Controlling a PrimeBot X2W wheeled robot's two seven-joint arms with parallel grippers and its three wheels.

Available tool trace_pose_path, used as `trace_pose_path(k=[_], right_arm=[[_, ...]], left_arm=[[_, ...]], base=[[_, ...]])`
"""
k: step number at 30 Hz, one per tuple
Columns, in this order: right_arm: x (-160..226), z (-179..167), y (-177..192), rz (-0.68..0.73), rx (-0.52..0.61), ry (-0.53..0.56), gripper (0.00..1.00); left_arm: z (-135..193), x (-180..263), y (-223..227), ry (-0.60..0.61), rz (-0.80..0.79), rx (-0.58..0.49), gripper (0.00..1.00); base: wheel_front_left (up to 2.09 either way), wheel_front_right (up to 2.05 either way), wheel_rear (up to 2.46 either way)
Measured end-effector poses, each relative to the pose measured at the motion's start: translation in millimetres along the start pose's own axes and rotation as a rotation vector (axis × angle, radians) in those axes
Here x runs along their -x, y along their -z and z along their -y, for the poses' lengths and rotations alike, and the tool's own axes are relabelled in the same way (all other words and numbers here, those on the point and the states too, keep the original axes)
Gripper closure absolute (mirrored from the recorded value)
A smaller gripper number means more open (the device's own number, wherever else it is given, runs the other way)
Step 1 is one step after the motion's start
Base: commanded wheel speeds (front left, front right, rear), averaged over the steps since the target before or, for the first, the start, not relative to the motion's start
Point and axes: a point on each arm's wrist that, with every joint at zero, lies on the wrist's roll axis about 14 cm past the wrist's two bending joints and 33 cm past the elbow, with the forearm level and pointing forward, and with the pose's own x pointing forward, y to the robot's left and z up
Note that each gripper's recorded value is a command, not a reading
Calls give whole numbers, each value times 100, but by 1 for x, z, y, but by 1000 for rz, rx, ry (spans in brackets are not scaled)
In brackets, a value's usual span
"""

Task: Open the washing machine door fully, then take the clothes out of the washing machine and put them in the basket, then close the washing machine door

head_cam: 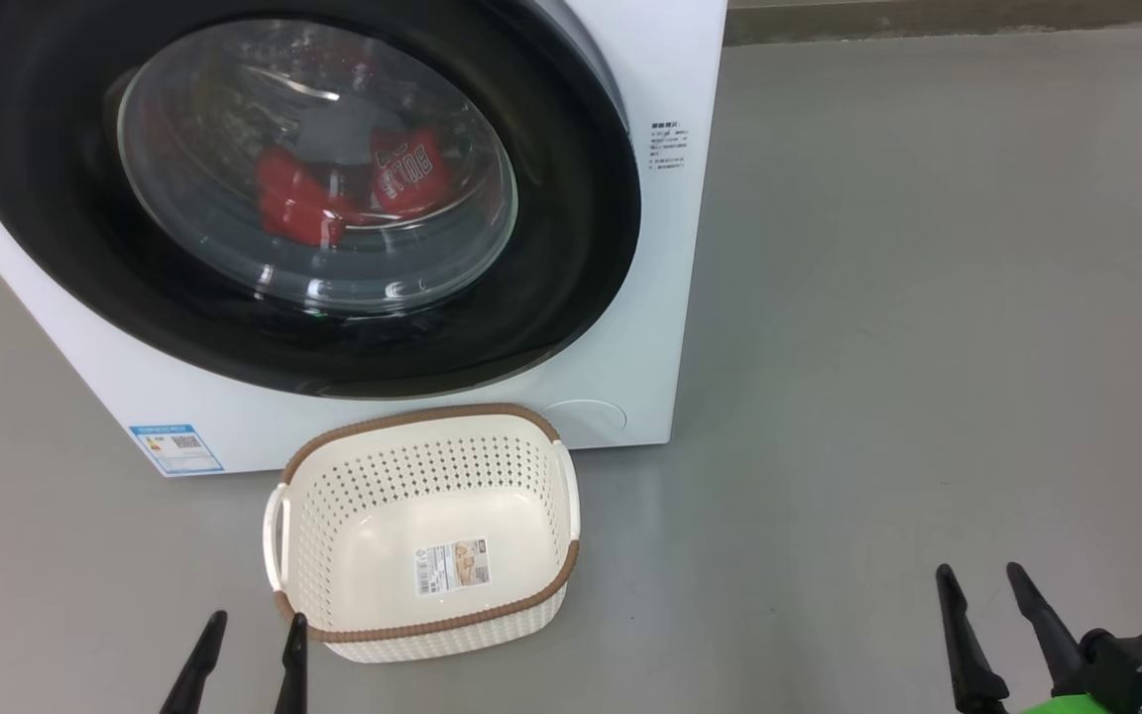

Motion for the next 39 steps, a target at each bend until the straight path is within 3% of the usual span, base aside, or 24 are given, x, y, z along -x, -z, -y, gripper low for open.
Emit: trace_pose_path(k=[10,20,21,22,23,29,32,39], right_arm=[[5,9,-2,7,-5,30,0],[5,7,-1,4,-6,24,0],[4,5,-3,13,-7,19,54],[3,3,-7,24,-5,11,95],[1,0,-10,34,-7,4,100],[-13,-13,-24,87,-169,-18,100],[-36,-28,-47,156,-310,-53,100],[-88,-73,-96,261,-516,-181,100]], left_arm=[[-1,2,3,-14,-5,67,0],[-1,2,3,-8,-6,60,0],[-1,2,3,-7,-6,60,0],[-1,2,3,-5,-5,60,0],[0,2,3,-2,-5,59,0],[6,3,6,15,-18,58,0],[7,2,10,17,-30,59,0],[16,-12,6,49,-22,68,0]], base=[[0,0,0],[0,0,0],[0,0,0],[0,0,0],[0,0,0],[0,0,0],[0,0,0],[0,0,0]])
